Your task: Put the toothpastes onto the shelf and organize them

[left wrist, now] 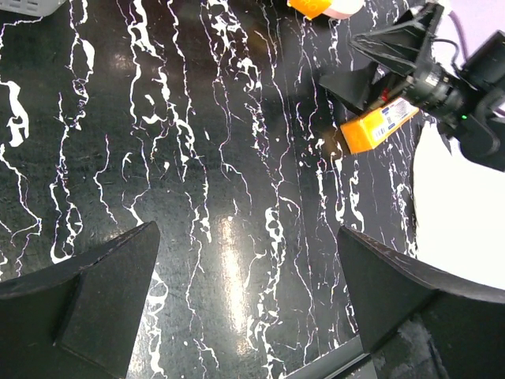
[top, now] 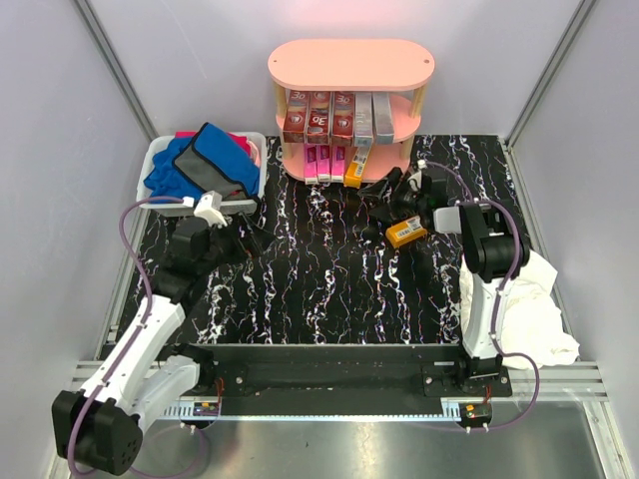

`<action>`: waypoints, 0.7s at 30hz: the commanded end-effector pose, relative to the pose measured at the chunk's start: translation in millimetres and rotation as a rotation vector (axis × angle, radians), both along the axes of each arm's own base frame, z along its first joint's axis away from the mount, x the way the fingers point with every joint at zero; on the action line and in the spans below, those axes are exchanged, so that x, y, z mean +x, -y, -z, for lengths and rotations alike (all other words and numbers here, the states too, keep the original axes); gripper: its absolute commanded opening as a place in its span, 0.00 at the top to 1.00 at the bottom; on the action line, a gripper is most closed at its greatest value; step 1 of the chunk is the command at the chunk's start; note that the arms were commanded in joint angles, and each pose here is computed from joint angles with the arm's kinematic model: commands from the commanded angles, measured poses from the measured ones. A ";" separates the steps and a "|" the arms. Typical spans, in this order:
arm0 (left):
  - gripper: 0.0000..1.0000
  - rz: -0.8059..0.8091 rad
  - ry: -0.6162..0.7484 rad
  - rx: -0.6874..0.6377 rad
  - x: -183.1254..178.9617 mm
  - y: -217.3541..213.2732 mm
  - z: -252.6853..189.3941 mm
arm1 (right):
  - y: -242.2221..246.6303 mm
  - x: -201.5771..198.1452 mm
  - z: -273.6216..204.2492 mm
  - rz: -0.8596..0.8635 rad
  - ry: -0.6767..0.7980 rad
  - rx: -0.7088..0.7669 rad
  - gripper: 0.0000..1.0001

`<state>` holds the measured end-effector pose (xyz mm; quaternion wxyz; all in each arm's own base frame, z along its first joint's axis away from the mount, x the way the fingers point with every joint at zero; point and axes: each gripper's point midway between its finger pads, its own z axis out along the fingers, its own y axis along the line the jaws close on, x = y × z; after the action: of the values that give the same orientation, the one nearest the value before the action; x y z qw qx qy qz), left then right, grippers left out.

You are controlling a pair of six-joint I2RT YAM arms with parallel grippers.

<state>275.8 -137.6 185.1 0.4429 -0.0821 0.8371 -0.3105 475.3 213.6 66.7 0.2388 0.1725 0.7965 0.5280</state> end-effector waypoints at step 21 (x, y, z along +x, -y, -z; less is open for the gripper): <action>0.01 0.215 0.072 0.121 26.1 91.2 -43.9 | 79.3 -156.0 -188.1 0.316 0.325 -0.249 0.01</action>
<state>280.3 -202.8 204.4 0.4077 0.0109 0.8541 -0.3228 339.7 159.2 243.2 0.4272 0.1510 0.7620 0.4626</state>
